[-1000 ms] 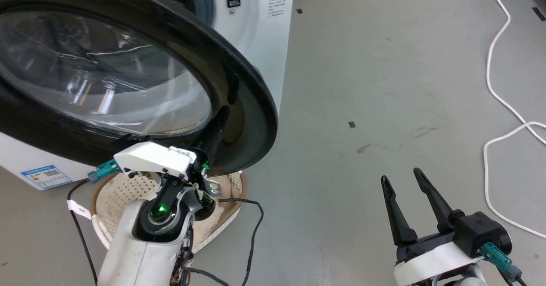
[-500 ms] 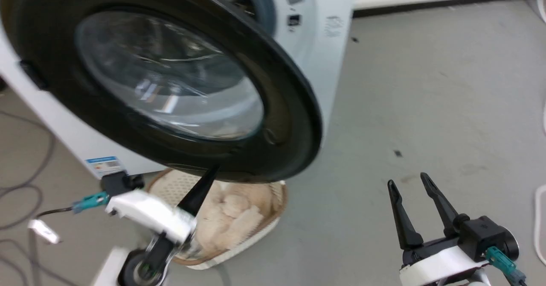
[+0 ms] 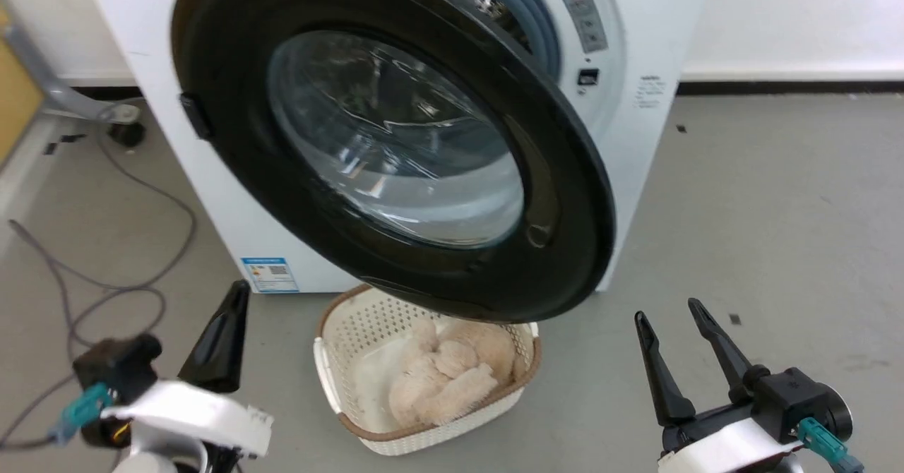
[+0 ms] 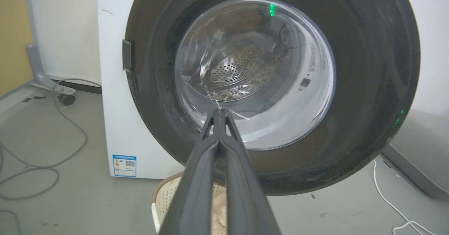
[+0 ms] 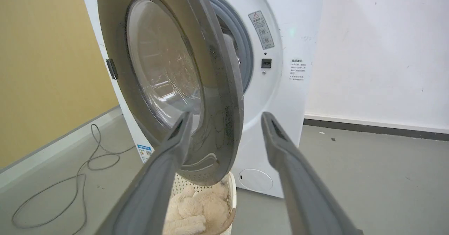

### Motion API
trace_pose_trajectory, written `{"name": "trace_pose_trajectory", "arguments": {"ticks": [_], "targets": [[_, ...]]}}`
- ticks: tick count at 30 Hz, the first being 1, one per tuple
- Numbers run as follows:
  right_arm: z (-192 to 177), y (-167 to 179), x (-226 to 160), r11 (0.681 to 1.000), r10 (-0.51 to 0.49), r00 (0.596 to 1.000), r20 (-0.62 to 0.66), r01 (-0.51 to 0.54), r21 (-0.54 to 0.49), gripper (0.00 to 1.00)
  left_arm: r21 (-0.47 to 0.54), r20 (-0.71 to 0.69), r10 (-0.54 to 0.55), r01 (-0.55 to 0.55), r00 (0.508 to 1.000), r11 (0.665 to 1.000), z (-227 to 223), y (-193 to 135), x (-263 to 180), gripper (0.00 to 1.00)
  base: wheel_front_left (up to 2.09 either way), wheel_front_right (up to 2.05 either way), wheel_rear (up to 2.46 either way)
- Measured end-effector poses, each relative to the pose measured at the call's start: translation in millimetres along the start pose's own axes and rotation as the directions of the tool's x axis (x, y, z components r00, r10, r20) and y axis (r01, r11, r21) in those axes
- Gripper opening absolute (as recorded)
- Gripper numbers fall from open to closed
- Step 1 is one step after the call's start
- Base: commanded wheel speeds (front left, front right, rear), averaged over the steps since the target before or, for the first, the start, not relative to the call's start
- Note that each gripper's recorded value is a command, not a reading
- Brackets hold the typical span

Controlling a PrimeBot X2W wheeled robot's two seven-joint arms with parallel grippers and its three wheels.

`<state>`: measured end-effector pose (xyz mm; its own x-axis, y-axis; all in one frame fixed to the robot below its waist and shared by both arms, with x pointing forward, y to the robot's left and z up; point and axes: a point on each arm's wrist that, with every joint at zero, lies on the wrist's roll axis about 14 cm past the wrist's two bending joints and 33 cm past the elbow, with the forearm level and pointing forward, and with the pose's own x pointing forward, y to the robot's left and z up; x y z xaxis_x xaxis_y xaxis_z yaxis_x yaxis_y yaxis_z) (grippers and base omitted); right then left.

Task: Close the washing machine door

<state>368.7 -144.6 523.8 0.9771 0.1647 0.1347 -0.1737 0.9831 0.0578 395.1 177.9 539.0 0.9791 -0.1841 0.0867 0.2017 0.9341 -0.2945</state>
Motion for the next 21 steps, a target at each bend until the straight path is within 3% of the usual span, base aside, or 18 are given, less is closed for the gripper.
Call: {"name": "trace_pose_trajectory", "arguments": {"ticks": [4, 5, 6, 17, 18, 19, 20, 21], "targets": [[6.4, 12.1, 1.6, 0.999, 0.036, 0.999, 0.020, -0.036, 0.002, 1.00, 0.106, 0.079, 0.065, -0.074, 0.995, 0.992, 13.9, 6.6, -20.4, 0.00, 0.00, 0.00, 0.00], [5.9, 14.1, 1.2, 0.999, 0.042, 0.999, 0.019, -0.042, 0.003, 1.00, 0.130, 0.098, 0.076, -0.089, 0.992, 0.987, 17.4, 6.7, -23.5, 0.56, 0.00, 0.00, 0.00], [5.5, 15.7, 0.9, 0.999, 0.046, 0.999, 0.018, -0.046, 0.004, 1.00, 0.138, 0.114, 0.083, -0.099, 0.990, 0.986, 19.6, 5.1, -26.3, 1.00, 0.00, 0.00, 0.00], [-7.0, 33.6, 3.1, 0.995, 0.100, 0.995, -0.017, -0.100, 0.019, 1.00, 0.203, 0.062, 0.109, -0.119, 0.992, 0.972, -12.0, -3.3, -51.1, 1.00, 0.00, 0.00, 0.00], [-8.4, 36.1, 3.9, 0.994, 0.109, 0.994, -0.021, -0.109, 0.021, 0.84, 0.201, 0.061, 0.110, -0.120, 0.992, 0.972, -13.0, -3.3, -51.4, 1.00, 0.00, 0.00, 0.00], [-9.6, 38.7, 5.0, 0.993, 0.117, 0.993, -0.023, -0.117, 0.025, 0.18, 0.202, 0.057, 0.110, -0.119, 0.992, 0.972, -14.6, -3.2, -51.7, 1.00, 0.00, 0.00, 0.00], [-11.0, 41.8, 6.2, 0.991, 0.128, 0.991, -0.026, -0.127, 0.029, 0.00, 0.204, 0.052, 0.111, -0.119, 0.992, 0.972, -16.5, -3.0, -51.8, 1.00, 0.00, 0.00, 0.00], [-12.6, 44.8, 7.4, 0.990, 0.140, 0.990, -0.031, -0.140, 0.029, 0.00, 0.205, 0.047, 0.111, -0.118, 0.993, 0.972, -18.4, -2.9, -51.9, 1.00, 0.00, 0.00, 0.00]]}}
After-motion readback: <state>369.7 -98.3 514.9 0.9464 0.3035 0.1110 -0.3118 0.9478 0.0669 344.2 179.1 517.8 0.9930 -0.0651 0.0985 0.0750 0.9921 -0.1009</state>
